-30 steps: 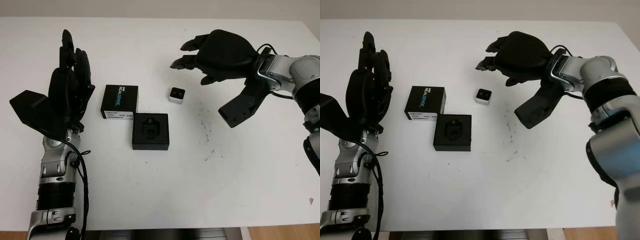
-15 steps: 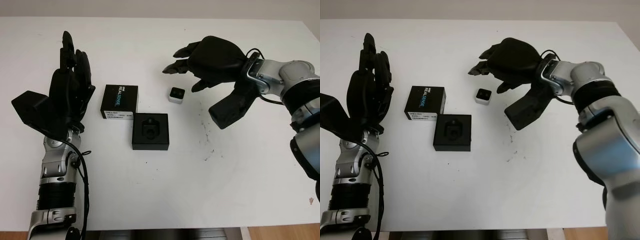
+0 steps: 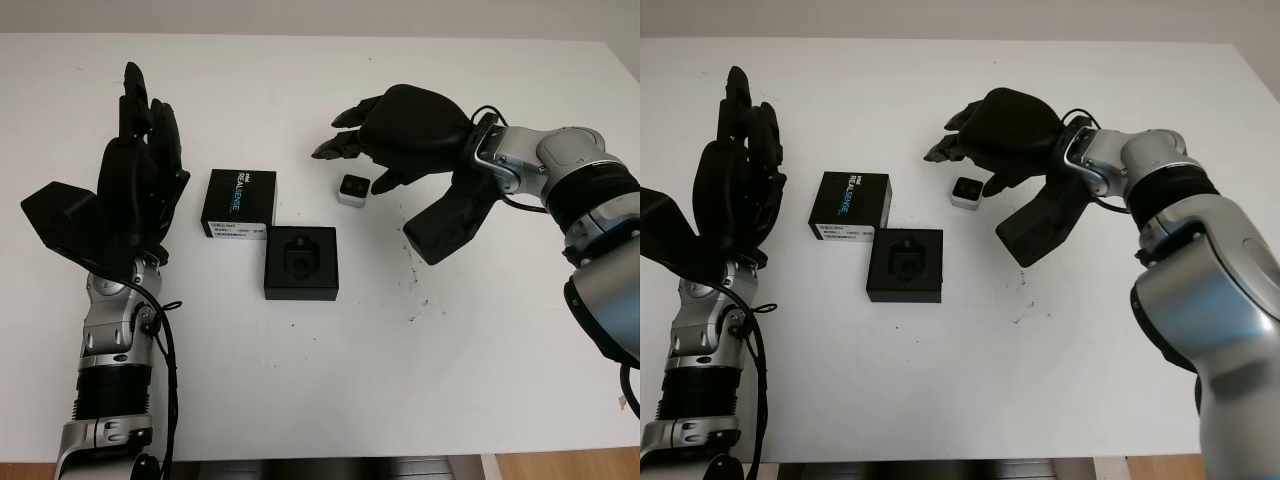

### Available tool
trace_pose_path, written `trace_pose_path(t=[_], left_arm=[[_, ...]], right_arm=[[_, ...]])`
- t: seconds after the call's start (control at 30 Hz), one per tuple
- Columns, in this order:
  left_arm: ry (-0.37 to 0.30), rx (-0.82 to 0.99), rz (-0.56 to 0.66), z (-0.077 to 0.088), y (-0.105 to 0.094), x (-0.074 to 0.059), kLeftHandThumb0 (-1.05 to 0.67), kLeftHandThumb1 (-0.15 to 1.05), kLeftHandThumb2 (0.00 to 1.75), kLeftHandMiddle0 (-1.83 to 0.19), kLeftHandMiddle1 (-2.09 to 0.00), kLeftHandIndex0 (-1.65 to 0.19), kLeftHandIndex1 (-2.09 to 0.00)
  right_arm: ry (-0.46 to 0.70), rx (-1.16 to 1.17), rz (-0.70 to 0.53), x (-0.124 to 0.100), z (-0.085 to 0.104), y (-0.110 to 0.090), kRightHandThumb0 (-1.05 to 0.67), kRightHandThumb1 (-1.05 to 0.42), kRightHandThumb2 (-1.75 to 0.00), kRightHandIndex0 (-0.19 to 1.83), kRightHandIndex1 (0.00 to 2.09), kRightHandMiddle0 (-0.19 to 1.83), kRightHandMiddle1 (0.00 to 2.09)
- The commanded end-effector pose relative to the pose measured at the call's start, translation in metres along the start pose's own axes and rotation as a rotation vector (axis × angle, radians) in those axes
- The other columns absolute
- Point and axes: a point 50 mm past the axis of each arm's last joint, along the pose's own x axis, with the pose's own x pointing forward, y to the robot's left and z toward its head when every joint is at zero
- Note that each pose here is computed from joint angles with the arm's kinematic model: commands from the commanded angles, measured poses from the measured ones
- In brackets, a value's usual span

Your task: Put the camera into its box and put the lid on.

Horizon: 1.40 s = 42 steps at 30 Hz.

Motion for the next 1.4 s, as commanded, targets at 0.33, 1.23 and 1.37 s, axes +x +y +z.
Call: trace_pose_path(t=[0.33,1.23,1.37], left_arm=[[-0.021,0.007,-0.011,0.006,0.002,0.002,-0.72,1.05,0.59,0.19,0.00,0.19,0.00],[-0.018,0.001,0.000,0.005,0.002,0.002,-0.72,1.05,0.57,0.19,0.00,0.19,0.00],[-0.015,0.002,-0.002,0.004,0.003,0.001,-0.73,1.05,0.57,0.19,0.00,0.19,0.00]], right_arm=[[0.010,-0.007,0.055,-0.004,0.001,0.012,-0.29,-0.82,-0.05,0.53,0.10,0.53,0.14],[-0.005,0.012,0.037,-0.007,0.011,0.030,-0.23,-0.88,-0.06,0.67,0.13,0.69,0.16],[-0.003,-0.015,0.056,-0.007,0.011,0.032,-0.25,-0.88,-0.06,0.68,0.13,0.72,0.17]])
